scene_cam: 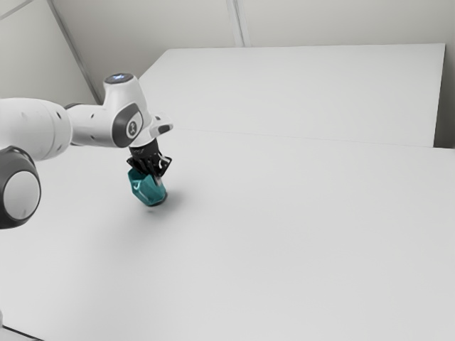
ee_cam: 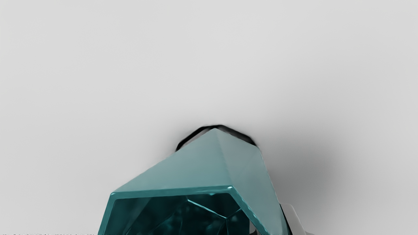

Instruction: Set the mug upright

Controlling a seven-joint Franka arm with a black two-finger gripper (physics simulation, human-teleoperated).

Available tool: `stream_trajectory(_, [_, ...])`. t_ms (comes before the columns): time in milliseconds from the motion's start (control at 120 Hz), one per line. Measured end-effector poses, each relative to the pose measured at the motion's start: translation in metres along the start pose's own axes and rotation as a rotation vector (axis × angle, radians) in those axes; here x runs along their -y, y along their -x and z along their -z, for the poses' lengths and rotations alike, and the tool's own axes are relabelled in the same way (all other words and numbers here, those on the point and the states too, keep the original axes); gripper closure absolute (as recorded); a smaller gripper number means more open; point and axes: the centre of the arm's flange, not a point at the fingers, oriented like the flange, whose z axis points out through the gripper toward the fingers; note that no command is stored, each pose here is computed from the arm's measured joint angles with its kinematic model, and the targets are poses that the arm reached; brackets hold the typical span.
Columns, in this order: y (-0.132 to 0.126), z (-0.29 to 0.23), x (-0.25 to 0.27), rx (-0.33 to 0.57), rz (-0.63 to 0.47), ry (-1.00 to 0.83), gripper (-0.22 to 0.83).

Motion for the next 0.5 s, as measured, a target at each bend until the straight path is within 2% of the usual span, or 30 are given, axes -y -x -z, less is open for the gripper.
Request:
stream_trajectory(225, [-0.0003,-0.0057,-0.0002,0.009,0.033,-0.008,0.77])
stream_trajectory(400, [-0.0016,-0.0072,-0.0011,0.010,0.045,-0.004,0.50])
stream_trajectory(500, [-0.0019,-0.0076,-0.0013,0.011,0.048,-0.003,0.39])
